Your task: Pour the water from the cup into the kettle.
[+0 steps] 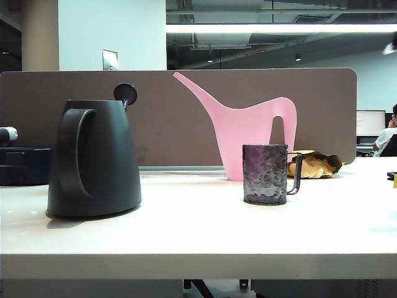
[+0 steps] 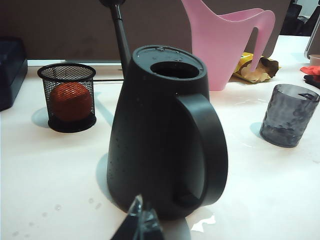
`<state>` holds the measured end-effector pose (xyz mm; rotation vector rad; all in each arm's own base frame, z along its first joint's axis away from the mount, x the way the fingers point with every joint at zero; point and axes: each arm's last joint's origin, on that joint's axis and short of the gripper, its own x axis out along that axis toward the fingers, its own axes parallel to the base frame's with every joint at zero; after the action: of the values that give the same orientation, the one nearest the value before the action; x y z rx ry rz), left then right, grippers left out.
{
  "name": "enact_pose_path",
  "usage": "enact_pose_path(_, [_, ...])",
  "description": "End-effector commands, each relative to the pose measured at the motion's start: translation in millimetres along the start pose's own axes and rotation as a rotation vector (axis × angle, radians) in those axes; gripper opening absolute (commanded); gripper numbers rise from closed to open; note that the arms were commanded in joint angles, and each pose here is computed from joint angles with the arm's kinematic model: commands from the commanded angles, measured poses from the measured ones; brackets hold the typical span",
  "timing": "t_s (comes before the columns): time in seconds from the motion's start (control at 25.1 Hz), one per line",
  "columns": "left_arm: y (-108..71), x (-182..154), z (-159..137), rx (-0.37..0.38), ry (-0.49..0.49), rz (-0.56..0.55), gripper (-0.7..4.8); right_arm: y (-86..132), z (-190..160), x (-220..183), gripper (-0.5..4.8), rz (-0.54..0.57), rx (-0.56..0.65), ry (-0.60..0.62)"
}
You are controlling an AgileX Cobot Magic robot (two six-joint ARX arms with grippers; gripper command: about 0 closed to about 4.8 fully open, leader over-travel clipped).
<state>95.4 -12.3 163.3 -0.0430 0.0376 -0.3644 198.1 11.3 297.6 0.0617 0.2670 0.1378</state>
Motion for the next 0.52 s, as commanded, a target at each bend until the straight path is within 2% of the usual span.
enact_pose_path(0.04, [0.1, 0, 2, 0.004, -0.013, 0.008, -0.05, -11, -11, -25, -0.09, 0.004, 0.010, -0.053])
enact_pose_path(0.24, [2.3, 0, 2, 0.002, -0.019, 0.084, -0.05, -15, -37, -50, -0.09, -0.009, 0.012, -0.112])
enact_pose_path(0.52, [5.4, -1, 2, 0.001, -0.024, 0.192, -0.05, -11, -69, -72, -0.09, -0.010, -0.009, -0.201])
